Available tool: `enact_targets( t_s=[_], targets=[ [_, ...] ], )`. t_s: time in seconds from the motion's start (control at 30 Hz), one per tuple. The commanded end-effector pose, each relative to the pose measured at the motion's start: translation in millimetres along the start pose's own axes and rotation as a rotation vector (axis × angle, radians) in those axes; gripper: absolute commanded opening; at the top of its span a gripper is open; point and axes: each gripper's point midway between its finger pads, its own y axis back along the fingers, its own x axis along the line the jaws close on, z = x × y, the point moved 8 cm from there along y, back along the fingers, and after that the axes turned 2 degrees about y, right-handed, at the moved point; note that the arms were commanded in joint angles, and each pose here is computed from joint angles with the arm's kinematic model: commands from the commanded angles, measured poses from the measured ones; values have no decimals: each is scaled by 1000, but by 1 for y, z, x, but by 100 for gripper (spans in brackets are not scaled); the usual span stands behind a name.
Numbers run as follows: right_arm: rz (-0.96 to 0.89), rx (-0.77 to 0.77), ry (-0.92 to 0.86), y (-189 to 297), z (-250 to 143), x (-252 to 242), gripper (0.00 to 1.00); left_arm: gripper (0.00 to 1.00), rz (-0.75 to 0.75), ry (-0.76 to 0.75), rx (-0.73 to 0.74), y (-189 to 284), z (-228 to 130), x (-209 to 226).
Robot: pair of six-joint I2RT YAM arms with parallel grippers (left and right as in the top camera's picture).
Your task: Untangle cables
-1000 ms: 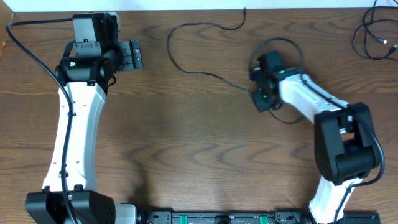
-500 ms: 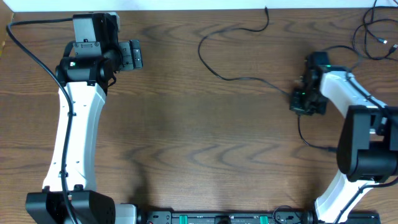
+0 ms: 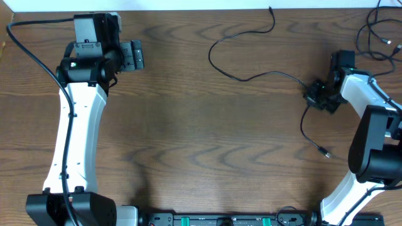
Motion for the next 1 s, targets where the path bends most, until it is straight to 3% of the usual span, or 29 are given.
enact_targets(
  t_s=[0.0, 0.17, 0.37, 0.57, 0.97],
  targets=[
    [-16, 106, 368, -34, -25, -1, 1, 92, 8, 19, -4, 1, 1, 2],
    [76, 103, 929, -36, -34, 20, 1, 92, 8, 19, -4, 1, 1, 2],
    [439, 17, 1461, -31, -59, 63, 1, 92, 8, 19, -4, 1, 1, 2],
    [685, -69, 1678, -24, -83, 95, 1, 92, 8, 19, -4, 1, 1, 2],
    [748, -77, 1916, -24, -116, 122, 1, 92, 8, 19, -4, 1, 1, 2]
  ],
)
